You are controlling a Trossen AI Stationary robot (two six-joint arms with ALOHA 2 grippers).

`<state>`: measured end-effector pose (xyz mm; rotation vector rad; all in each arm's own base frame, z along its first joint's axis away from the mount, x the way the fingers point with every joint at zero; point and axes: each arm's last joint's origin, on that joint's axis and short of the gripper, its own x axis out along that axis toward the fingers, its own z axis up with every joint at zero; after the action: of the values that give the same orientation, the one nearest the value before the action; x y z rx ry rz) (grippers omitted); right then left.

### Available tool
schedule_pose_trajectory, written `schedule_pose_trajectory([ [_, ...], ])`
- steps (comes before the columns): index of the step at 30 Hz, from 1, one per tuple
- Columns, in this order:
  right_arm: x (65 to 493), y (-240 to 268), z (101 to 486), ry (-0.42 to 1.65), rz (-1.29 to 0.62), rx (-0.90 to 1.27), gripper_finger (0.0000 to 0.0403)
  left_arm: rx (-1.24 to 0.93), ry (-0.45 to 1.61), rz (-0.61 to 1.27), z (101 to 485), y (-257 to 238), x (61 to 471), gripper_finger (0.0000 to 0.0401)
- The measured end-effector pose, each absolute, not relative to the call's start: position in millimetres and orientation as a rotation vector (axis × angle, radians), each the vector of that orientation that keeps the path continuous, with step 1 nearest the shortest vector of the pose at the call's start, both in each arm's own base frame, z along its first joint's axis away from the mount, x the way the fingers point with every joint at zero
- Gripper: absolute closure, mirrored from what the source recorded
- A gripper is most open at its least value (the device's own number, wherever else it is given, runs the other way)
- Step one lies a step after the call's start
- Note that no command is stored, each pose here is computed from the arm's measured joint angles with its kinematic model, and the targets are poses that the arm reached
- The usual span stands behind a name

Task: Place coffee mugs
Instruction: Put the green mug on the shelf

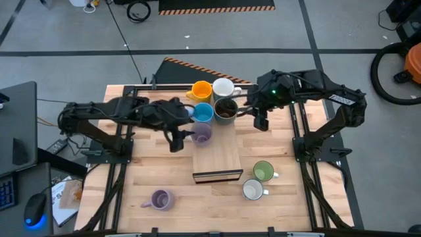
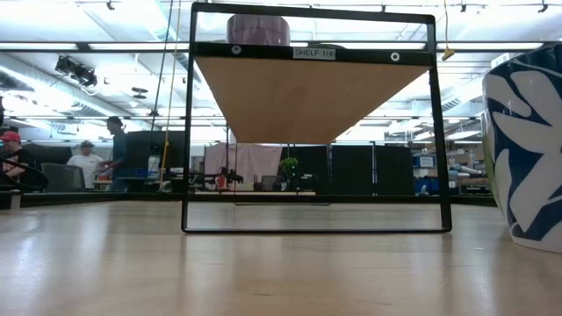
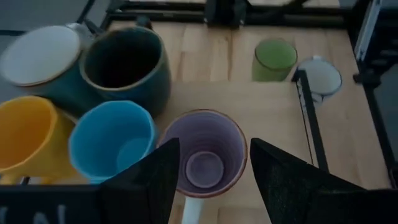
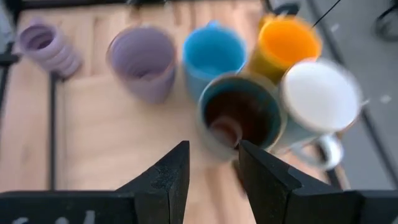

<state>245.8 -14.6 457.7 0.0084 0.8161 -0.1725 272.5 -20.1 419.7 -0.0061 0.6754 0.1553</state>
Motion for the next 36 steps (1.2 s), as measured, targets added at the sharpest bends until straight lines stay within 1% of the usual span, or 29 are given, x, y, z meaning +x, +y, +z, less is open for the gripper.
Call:
schedule_pose_trajectory([
  [5, 239, -3, 453, 0.899, -0.118, 0.041, 0.0258, -0.029, 0.612, 0.205, 433, -17, 255, 0.0198],
  [11, 242, 24, 435, 0.986, -0.016, 0.105, 0.0258, -0.02, 0.57, 0.248, 439, -15, 251, 0.0198],
  [19, 241, 71, 387, 1.192, 0.176, 0.092, 0.0258, -0.02, 0.575, 0.255, 438, -14, 251, 0.0198],
  [24, 230, 91, 360, 1.243, 0.252, 0.155, 0.0258, -0.02, 0.573, 0.255, 439, -14, 251, 0.0197],
  [27, 221, 101, 345, 1.274, 0.259, 0.213, 0.0258, -0.022, 0.566, 0.254, 439, -14, 251, 0.0197],
  [30, 215, 108, 326, 1.303, 0.215, 0.24, 0.0258, -0.022, 0.564, 0.254, 439, -14, 252, 0.0197],
  [36, 216, 123, 280, 1.374, 0.14, 0.149, 0.0258, -0.023, 0.561, 0.254, 439, -14, 252, 0.0197],
])
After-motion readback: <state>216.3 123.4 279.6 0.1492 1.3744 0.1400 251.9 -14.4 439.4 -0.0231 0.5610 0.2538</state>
